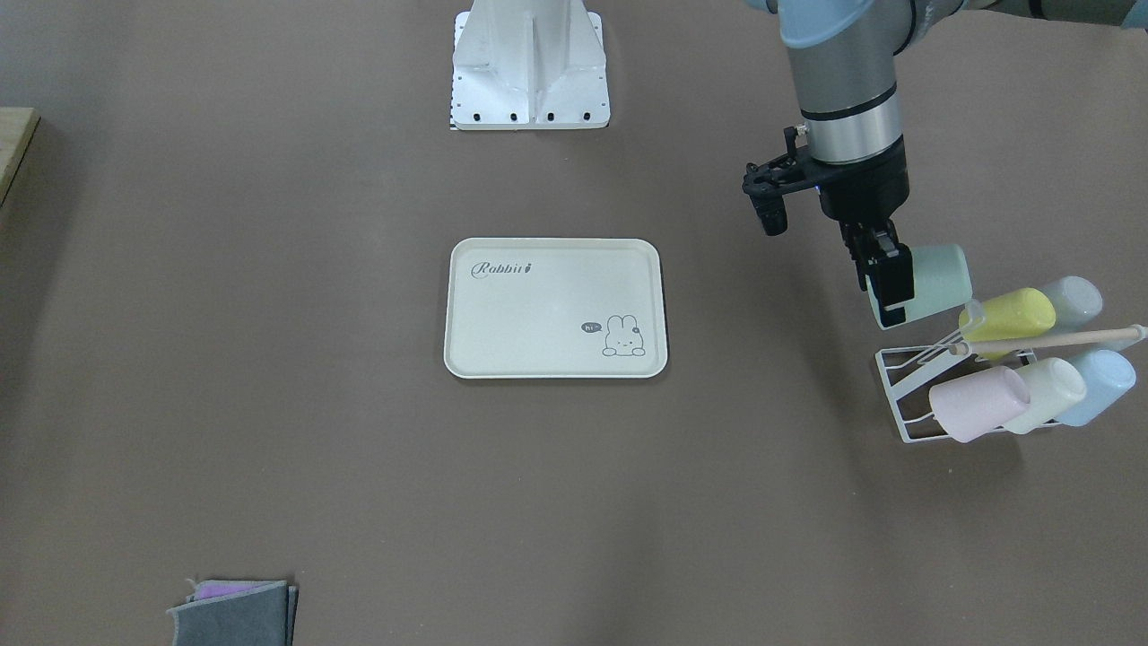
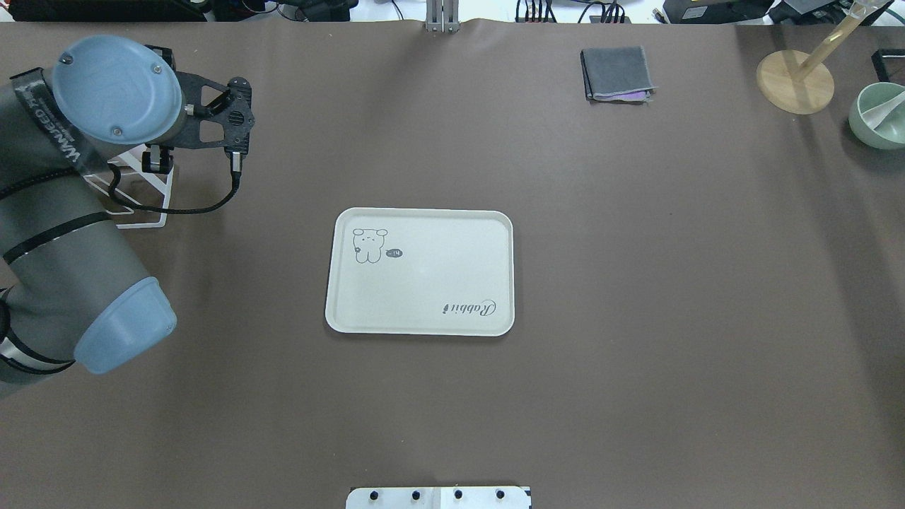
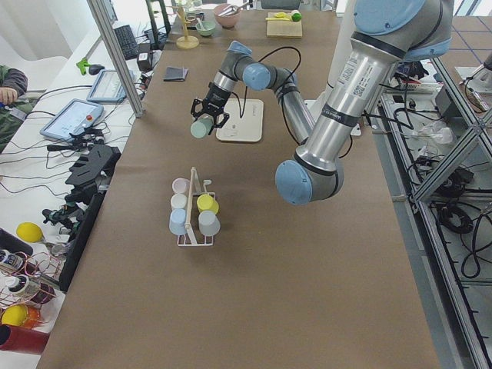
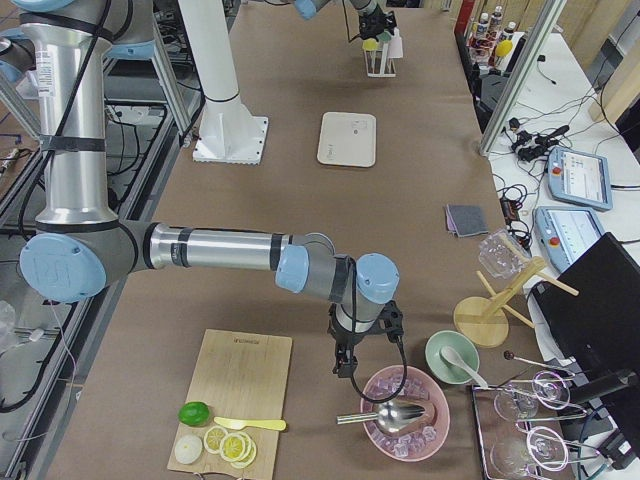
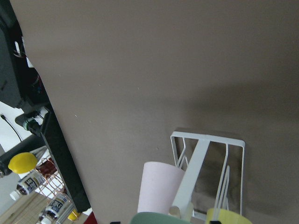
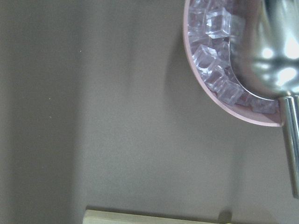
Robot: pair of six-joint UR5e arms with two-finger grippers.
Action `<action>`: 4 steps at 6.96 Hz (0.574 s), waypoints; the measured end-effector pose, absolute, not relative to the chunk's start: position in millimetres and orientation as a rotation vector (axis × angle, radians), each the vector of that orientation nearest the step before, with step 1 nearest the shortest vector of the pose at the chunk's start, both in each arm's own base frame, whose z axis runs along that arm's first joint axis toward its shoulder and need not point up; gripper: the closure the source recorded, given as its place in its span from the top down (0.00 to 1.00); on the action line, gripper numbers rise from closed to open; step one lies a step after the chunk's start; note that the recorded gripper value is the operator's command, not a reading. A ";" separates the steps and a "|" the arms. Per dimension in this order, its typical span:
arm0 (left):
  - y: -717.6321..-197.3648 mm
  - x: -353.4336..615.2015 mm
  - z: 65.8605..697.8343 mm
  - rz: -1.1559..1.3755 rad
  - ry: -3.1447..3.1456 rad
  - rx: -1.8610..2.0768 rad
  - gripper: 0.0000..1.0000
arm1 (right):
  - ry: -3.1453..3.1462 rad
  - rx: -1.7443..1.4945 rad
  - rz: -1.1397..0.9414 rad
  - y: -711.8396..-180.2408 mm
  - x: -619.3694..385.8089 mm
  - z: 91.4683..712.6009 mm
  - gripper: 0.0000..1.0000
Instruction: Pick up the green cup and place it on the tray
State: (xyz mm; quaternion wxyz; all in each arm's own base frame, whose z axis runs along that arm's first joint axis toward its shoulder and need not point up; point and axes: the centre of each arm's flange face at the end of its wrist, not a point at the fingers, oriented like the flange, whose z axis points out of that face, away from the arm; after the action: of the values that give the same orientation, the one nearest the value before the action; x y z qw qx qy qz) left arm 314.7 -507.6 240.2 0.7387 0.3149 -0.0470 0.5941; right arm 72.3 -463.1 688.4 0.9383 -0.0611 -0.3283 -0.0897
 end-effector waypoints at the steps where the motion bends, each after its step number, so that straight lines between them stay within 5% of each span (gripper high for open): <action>1: -510.3 321.5 234.4 1.287 -0.086 0.764 0.39 | -0.664 -0.152 -0.098 -464.3 72.2 687.3 1.00; 4: -502.9 347.1 219.2 1.206 0.195 1.008 0.37 | -0.644 -0.075 -0.019 -476.5 72.8 695.9 1.00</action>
State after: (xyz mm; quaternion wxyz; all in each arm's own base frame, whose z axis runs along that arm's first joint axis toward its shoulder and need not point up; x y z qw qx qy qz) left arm 347.1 -502.9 219.2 0.7025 0.4528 0.0878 0.5420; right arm 72.8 -476.5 695.9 0.9478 -0.0366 -0.3165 -0.0095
